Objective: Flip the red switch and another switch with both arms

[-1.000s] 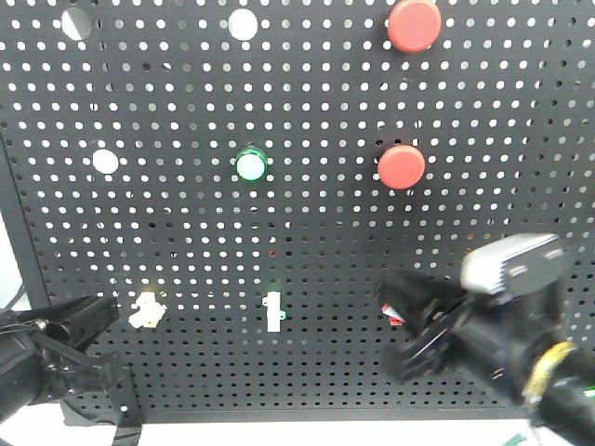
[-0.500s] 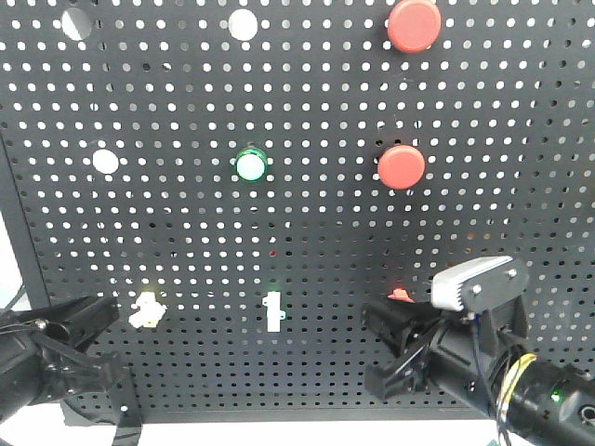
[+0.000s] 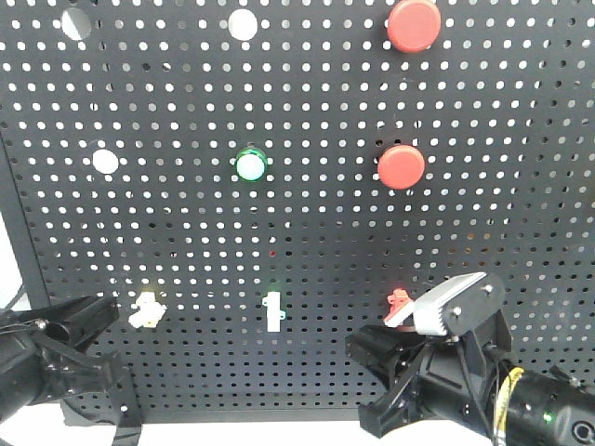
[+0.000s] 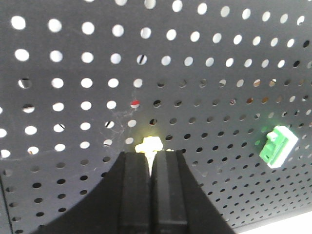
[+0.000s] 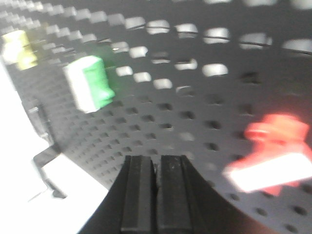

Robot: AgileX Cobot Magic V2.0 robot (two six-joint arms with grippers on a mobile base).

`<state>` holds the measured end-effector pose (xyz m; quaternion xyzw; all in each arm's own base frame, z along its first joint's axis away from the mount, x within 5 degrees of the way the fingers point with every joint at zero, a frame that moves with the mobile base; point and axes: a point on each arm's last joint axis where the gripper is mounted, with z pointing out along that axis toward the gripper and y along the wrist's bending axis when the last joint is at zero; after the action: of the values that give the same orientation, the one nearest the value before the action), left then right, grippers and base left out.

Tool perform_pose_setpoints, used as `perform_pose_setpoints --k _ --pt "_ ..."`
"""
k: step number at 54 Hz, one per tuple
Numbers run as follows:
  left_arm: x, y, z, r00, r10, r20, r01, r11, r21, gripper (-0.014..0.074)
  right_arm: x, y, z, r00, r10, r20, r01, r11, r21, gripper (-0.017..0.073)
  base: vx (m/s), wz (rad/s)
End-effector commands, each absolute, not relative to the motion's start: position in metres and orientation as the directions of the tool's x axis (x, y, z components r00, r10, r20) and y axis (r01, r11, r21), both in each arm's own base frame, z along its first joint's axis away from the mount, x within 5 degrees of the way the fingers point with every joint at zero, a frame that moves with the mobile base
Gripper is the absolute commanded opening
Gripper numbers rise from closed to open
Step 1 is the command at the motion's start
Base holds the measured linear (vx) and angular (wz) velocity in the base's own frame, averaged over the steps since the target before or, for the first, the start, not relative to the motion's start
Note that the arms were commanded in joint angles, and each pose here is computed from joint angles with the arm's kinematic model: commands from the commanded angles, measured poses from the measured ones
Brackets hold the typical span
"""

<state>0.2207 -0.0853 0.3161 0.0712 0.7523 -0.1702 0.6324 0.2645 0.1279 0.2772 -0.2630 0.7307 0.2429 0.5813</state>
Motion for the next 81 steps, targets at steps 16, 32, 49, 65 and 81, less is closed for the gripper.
perform_pose_setpoints --k 16,32,49,65,81 --pt "0.219 -0.086 0.339 -0.077 -0.156 -0.985 0.34 0.924 -0.173 0.0003 0.24 0.123 0.336 0.029 0.026 -0.999 -0.703 0.712 -0.001 -0.0006 0.0 0.0" --pt "0.219 -0.086 0.338 -0.086 -0.152 -0.985 0.34 0.925 -0.173 0.0003 0.239 0.123 0.335 0.033 0.014 -0.999 -0.706 0.708 -0.014 -0.0006 0.0 0.0" --pt "0.219 -0.086 0.338 -0.084 -0.153 -0.985 0.34 0.924 -0.173 0.0003 0.239 0.123 0.335 0.033 0.014 -0.999 -0.706 0.708 -0.014 -0.0006 0.0 0.0" --pt "0.18 -0.063 0.314 -0.043 -0.039 -0.998 0.314 0.948 -0.051 0.0003 0.239 0.123 0.335 0.033 0.014 -0.999 -0.706 0.708 -0.014 -0.0006 0.0 0.0" --pt "0.111 -0.015 0.267 0.04 -0.06 -0.997 0.133 0.99 -0.054 0.0003 0.239 0.123 0.335 0.033 0.014 -0.999 -0.706 0.708 -0.013 -0.0006 0.0 0.0"
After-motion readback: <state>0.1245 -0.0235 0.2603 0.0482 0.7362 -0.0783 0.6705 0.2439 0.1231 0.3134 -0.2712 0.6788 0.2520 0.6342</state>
